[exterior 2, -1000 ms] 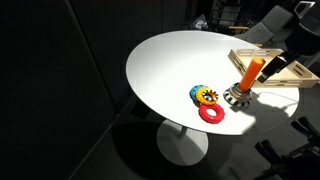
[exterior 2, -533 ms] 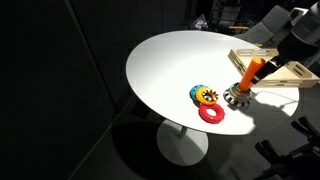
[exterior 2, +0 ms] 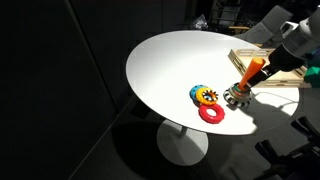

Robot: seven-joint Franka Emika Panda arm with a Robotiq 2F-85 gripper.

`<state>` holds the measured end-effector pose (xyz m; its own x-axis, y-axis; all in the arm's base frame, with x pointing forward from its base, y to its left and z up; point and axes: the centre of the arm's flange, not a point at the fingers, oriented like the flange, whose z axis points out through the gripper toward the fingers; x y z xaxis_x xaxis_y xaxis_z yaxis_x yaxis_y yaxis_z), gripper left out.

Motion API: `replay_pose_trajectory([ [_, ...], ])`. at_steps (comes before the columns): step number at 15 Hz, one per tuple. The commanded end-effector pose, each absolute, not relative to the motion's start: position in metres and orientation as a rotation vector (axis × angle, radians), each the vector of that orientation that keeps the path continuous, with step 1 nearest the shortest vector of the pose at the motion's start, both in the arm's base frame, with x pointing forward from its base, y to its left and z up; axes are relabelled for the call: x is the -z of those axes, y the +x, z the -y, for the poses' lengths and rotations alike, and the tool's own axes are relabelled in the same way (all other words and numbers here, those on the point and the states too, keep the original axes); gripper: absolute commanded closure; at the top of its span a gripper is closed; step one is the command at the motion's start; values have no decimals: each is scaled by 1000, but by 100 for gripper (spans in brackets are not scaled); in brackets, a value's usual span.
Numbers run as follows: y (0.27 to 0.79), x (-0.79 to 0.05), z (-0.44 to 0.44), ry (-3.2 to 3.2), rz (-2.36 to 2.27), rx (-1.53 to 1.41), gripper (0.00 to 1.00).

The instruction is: Remove the clear and green rings from the orange stand

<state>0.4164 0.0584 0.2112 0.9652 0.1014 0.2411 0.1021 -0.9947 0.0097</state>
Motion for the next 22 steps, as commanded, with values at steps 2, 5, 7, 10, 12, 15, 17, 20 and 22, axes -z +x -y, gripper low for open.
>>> replay_pose_trajectory([
  [2,426,-193,-60,-3100,142,420,0],
  [5,430,-185,-62,-3091,142,430,0],
  [7,433,-180,-66,-3086,150,431,0],
  [10,436,-174,-73,-3076,169,436,0],
  [12,437,-170,-78,-3072,188,439,0],
  [15,437,-165,-82,-3073,213,442,0],
  [17,437,-163,-83,-3074,222,448,25],
  [20,437,-165,-84,-3080,245,468,34],
  [22,435,-168,-85,-3089,262,478,34],
])
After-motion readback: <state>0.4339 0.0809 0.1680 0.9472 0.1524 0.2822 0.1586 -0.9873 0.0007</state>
